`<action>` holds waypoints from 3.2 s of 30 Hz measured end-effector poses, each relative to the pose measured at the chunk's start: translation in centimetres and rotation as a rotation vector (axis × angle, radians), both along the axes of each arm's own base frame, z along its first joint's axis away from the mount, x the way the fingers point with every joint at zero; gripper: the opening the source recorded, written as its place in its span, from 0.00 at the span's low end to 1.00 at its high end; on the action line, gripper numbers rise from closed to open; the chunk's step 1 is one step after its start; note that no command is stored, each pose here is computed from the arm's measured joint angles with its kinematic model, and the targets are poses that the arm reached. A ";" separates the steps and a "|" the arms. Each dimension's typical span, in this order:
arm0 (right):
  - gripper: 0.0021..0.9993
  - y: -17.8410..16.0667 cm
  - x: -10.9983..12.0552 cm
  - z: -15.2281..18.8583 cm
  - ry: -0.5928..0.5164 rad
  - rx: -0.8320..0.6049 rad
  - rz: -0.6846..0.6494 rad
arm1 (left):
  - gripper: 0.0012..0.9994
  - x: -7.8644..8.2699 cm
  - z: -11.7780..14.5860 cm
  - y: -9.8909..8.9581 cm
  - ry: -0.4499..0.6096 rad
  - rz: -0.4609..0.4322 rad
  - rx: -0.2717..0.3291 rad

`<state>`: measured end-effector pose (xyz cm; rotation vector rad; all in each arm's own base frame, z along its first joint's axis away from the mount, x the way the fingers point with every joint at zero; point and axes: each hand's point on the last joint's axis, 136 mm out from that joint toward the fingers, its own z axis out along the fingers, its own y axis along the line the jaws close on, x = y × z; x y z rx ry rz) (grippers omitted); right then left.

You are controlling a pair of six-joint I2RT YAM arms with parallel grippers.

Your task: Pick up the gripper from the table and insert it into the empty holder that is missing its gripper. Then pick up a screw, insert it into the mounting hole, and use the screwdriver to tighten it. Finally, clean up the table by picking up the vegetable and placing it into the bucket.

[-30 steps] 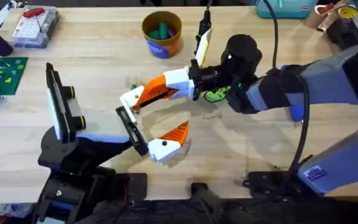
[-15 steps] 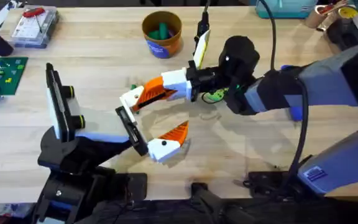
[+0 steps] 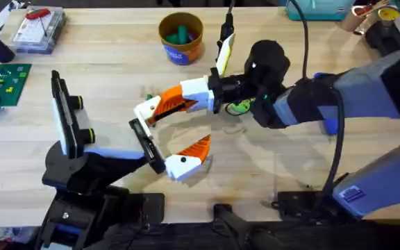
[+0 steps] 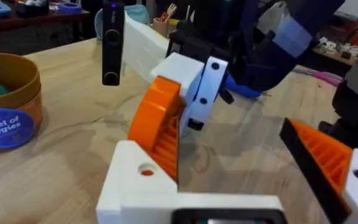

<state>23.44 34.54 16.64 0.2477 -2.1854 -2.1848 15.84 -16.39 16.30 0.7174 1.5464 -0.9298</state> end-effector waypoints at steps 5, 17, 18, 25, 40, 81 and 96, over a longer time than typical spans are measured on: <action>0.02 0.0 0.0 0.0 0.001 0.000 0.000 | 0.99 0.0 0.0 0.0 0.000 0.000 0.000; 0.99 0.6 0.1 0.0 0.006 -0.001 -0.027 | 0.99 -1.2 0.0 -0.7 0.013 -0.079 -0.008; 1.00 0.6 0.1 0.0 0.005 -0.001 -0.028 | 0.99 -1.3 0.0 -0.7 0.013 -0.082 -0.008; 1.00 0.6 0.2 0.0 0.006 -0.001 -0.032 | 0.99 -1.4 0.0 -0.8 0.014 -0.092 -0.009; 1.00 -3.5 2.5 0.1 0.036 -0.003 -0.023 | 0.99 -1.5 0.0 -0.8 0.015 -0.096 -0.009; 0.99 -5.3 -1.5 -0.3 -0.004 0.016 0.148 | 0.99 -2.8 -0.1 -1.4 -0.096 -0.183 0.043; 0.94 -5.7 -2.0 -1.3 0.040 0.019 0.040 | 0.99 -2.8 -0.1 -1.4 -0.097 -0.184 0.043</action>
